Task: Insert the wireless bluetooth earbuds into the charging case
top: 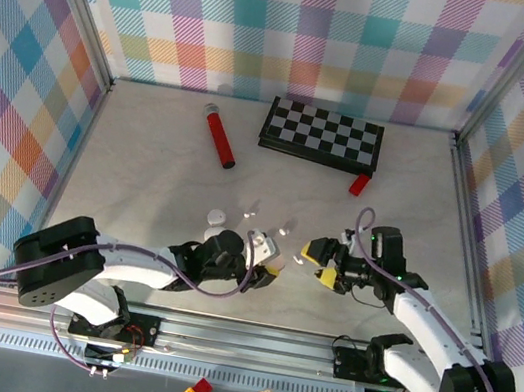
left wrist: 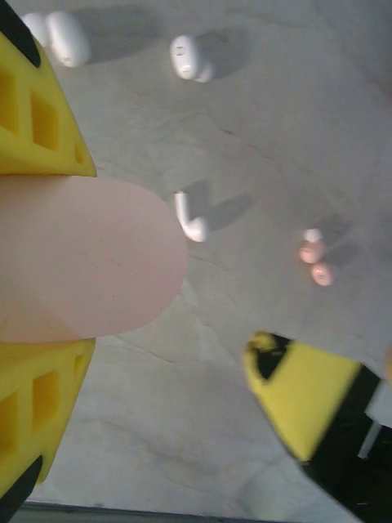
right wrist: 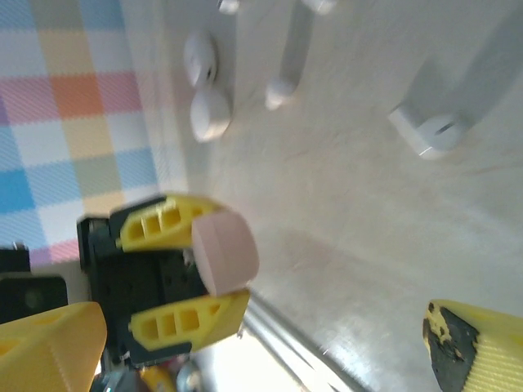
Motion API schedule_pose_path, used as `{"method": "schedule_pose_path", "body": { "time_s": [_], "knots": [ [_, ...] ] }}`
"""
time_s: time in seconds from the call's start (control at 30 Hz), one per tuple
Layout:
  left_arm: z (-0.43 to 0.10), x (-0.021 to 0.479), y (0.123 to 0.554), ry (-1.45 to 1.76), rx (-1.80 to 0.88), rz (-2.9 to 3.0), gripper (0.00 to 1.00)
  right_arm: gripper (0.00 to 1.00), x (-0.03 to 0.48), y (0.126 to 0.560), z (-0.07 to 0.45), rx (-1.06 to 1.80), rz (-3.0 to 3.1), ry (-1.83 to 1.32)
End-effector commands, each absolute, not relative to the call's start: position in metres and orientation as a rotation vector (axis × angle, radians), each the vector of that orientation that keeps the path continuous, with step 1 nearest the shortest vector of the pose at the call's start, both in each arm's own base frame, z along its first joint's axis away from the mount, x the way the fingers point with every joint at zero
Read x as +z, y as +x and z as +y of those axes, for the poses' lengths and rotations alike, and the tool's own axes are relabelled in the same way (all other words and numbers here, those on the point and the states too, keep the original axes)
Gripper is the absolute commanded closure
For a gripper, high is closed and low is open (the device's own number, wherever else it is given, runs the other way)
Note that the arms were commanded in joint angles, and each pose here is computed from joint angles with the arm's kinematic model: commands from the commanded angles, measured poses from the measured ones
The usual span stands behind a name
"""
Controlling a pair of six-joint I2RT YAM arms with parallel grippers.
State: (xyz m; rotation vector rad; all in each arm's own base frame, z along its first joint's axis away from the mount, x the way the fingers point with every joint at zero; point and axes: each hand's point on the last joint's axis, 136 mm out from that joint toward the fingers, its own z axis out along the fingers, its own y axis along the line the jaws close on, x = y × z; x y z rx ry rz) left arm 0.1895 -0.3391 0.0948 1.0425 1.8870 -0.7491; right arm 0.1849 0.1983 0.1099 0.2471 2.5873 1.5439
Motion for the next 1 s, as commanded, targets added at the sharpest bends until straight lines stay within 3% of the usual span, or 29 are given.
{"method": "schedule_pose_path", "body": {
  "time_s": [0.0,0.27,0.77,0.97],
  "knots": [
    [-0.355,0.125,0.191,1.081,-0.822,1.773,0.67,0.0,0.145,0.177,0.223,1.76,2.526,0.135],
    [-0.368,0.145,0.191,1.082,-0.888,1.7,0.67,0.1,0.147,0.177,0.23,1.85,2.479,0.211],
    [-0.38,0.155,0.19,1.081,-0.959,1.666,0.66,0.79,0.143,0.175,0.229,1.847,2.484,0.219],
    [-0.378,0.157,0.187,1.067,-0.984,1.659,0.66,0.81,0.149,0.175,0.227,1.801,2.472,0.167]
  ]
}}
